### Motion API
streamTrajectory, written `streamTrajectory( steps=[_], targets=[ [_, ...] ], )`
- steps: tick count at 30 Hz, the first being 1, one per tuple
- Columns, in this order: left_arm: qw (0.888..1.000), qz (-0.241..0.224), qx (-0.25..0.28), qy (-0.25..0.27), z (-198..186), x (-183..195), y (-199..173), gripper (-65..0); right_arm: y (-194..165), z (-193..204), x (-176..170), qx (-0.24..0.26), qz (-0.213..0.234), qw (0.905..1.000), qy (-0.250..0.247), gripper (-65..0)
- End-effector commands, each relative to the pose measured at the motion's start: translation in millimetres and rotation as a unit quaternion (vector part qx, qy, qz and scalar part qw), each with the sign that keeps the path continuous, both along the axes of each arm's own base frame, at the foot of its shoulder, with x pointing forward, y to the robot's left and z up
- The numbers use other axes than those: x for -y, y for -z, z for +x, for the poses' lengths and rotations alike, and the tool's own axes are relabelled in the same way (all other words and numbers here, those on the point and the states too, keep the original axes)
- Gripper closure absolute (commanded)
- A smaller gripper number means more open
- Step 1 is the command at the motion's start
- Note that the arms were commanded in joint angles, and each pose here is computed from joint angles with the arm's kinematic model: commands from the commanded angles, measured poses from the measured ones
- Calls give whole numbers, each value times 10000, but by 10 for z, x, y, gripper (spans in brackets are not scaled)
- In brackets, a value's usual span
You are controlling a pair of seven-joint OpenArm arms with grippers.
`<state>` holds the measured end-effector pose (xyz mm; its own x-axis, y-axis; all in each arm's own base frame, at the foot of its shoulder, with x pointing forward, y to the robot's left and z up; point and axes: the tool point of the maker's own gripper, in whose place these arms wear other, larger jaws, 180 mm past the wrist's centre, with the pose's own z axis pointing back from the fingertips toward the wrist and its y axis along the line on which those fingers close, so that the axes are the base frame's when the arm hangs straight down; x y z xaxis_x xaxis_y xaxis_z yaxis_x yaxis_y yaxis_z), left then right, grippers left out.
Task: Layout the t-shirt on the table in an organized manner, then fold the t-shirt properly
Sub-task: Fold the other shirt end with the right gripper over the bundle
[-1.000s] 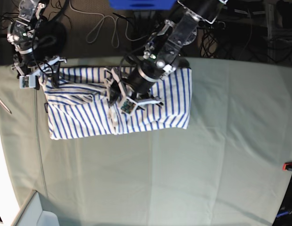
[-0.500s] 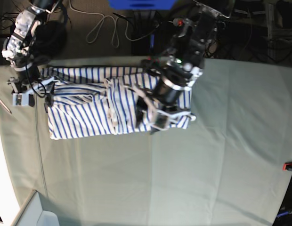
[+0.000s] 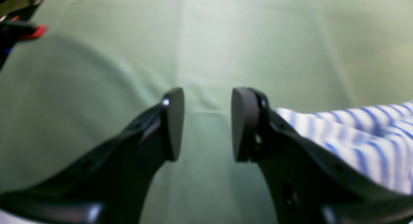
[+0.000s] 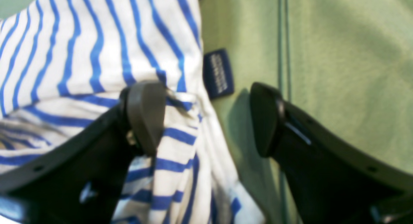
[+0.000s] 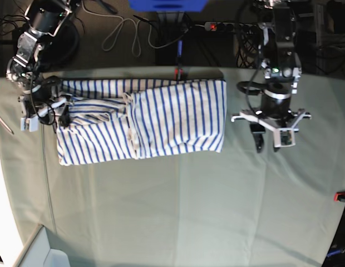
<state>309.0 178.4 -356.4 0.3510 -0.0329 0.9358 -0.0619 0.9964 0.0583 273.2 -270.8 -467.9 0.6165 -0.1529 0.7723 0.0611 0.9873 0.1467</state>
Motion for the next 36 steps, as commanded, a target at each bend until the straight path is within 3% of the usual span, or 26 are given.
streamTrajectory(
  steps=[1, 7, 9, 11, 17, 22, 26, 36],
  targets=[
    [9996, 37, 278, -46, 39, -49, -156, -238, -39, 23, 30, 24, -47, 10000, -72, -419],
    [9992, 96, 282, -252, 18, -216, -165, -238, 0, 27, -104, -50, -32, 9996, -290, -415],
    [9992, 102, 282, -274, 14, -234, -167, -238, 21, 29, -182, -85, -24, 9991, -419, -382],
    [9991, 104, 283, -282, 13, -240, -167, -238, 67, -19, -251, -161, 3, 9986, -513, -306],
    [9991, 104, 290, -282, 18, -240, -172, -238, 96, -5, -399, -169, 96, 9979, -618, 0],
    [9991, 107, 283, -289, 12, -246, -167, -238, -99, 48, -382, 78, -108, 9978, -652, 0],
    [9991, 118, 291, -294, 13, -255, -175, -238, -493, 132, -515, 612, -355, 9950, -709, 0],
    [9960, 286, 347, -771, -46, -657, -243, -238, -1248, 199, -1162, 954, -796, 9839, -1283, 0]
  ],
)
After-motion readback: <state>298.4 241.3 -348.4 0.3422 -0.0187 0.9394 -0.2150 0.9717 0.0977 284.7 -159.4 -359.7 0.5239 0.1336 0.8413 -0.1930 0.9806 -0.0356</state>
